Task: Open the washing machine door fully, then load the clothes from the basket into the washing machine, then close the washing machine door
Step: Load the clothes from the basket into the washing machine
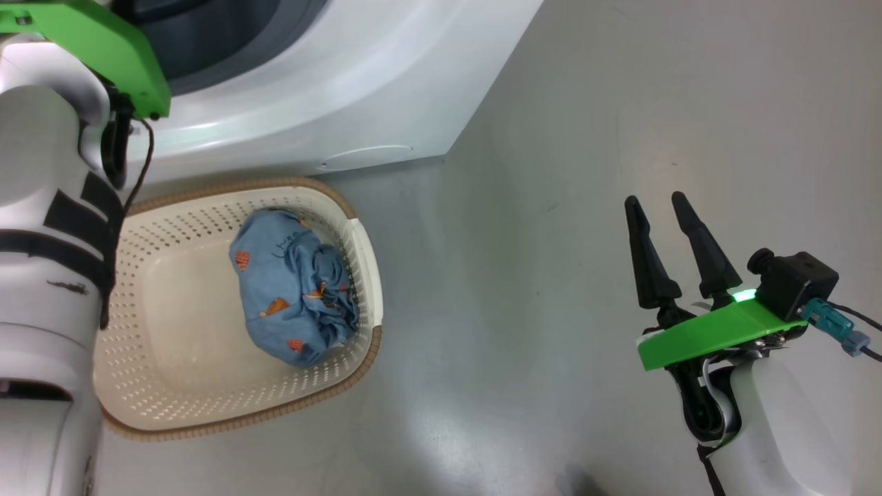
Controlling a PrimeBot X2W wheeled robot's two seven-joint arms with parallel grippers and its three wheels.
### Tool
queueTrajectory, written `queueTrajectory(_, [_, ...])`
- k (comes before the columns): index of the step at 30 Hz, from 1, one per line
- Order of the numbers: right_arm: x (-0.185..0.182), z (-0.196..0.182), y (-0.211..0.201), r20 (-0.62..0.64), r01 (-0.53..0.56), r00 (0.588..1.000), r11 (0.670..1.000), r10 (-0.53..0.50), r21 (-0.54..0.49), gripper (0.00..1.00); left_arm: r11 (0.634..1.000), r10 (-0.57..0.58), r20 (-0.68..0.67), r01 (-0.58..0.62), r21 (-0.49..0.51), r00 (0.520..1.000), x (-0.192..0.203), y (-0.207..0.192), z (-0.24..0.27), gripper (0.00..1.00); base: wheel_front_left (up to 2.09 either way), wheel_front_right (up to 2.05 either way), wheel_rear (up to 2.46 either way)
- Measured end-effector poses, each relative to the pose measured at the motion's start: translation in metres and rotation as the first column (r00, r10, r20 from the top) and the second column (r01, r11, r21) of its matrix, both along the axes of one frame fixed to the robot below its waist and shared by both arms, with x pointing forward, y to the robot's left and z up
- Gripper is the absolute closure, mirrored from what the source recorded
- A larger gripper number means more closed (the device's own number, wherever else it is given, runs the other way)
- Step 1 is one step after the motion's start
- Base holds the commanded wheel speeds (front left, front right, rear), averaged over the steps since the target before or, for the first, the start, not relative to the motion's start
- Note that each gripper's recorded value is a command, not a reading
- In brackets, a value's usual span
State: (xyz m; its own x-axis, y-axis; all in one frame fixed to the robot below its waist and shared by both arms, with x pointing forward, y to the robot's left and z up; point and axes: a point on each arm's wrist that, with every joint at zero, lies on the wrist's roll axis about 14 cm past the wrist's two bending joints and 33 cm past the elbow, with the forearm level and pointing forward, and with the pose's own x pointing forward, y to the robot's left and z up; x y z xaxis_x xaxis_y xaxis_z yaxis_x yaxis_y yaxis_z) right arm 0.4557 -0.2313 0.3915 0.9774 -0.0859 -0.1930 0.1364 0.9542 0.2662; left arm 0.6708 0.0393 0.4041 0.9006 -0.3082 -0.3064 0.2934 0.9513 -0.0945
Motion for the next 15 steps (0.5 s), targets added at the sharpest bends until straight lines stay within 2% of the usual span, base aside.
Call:
queueTrajectory(7, [0.003, 0.001, 0.002, 0.007, -0.005, 1.000, 1.000, 0.005, 0.006, 0.00, 1.000, -0.002, 0.015, 0.002, -0.004, 1.000, -0.002, 0.002, 0.005, 0.00, 0.00, 0.00, 0.00])
queueTrajectory(15, [0.007, 0.004, 0.006, 0.020, -0.016, 1.000, 1.000, 0.016, 0.008, 0.00, 0.998, 0.006, 0.060, -0.002, -0.070, 0.998, -0.006, -0.002, 0.021, 0.00, 0.00, 0.00, 0.00])
